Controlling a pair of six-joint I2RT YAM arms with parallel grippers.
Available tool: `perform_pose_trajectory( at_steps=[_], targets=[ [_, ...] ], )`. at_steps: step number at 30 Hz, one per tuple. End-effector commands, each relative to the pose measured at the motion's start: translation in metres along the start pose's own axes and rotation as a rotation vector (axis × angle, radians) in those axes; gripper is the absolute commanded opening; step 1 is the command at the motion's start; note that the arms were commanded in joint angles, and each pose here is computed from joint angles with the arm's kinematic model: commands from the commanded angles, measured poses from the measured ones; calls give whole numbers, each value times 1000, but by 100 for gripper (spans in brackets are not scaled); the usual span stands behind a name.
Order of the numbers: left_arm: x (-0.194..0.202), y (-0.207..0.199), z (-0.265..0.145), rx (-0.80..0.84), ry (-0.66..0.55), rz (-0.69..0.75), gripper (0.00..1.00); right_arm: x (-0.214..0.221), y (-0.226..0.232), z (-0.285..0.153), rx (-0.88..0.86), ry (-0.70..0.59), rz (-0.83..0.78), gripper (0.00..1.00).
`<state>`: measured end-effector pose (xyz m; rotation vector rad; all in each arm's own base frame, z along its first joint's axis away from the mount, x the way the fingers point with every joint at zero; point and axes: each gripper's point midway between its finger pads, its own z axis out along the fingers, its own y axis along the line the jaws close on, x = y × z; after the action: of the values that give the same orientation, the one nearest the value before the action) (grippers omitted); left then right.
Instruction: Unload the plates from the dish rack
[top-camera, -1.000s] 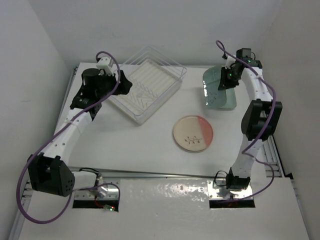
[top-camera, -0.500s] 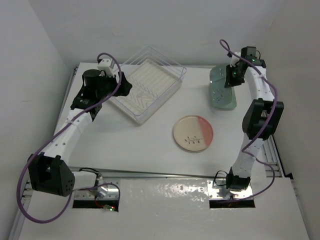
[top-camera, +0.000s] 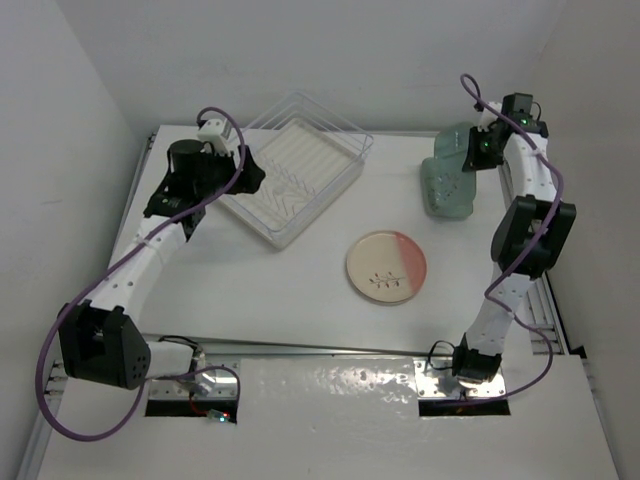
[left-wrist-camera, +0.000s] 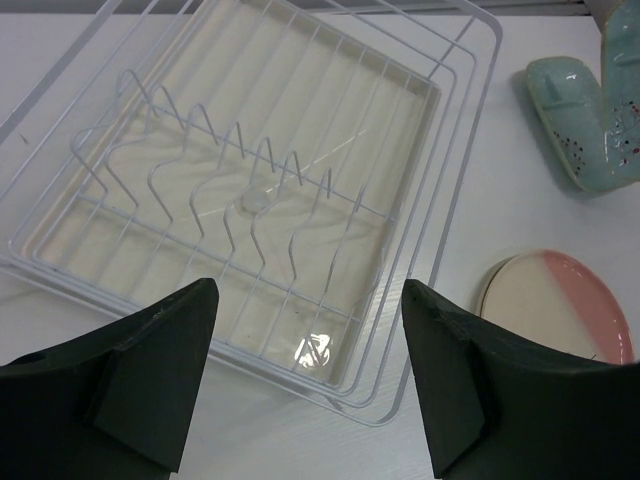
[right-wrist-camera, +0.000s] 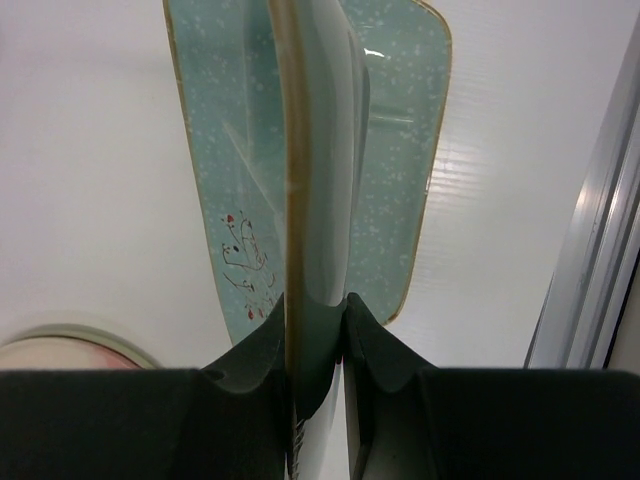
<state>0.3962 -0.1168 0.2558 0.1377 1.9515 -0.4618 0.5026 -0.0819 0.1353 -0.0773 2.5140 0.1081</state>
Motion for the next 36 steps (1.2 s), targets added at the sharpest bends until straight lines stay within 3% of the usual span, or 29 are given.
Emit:
perform_pose_trajectory(
  at_steps=[1, 20, 36],
  targets=[
    [-3, -5, 2, 26, -13, 5, 72, -41, 0, -5, -54, -145, -19, 0],
    [8, 0, -4, -6, 30, -3, 72, -33, -1, 35, -89, -113, -46, 0],
    [14, 2, -2, -14, 38, -16, 72, -4, 16, 58, -159, -65, 191, 0]
  ],
)
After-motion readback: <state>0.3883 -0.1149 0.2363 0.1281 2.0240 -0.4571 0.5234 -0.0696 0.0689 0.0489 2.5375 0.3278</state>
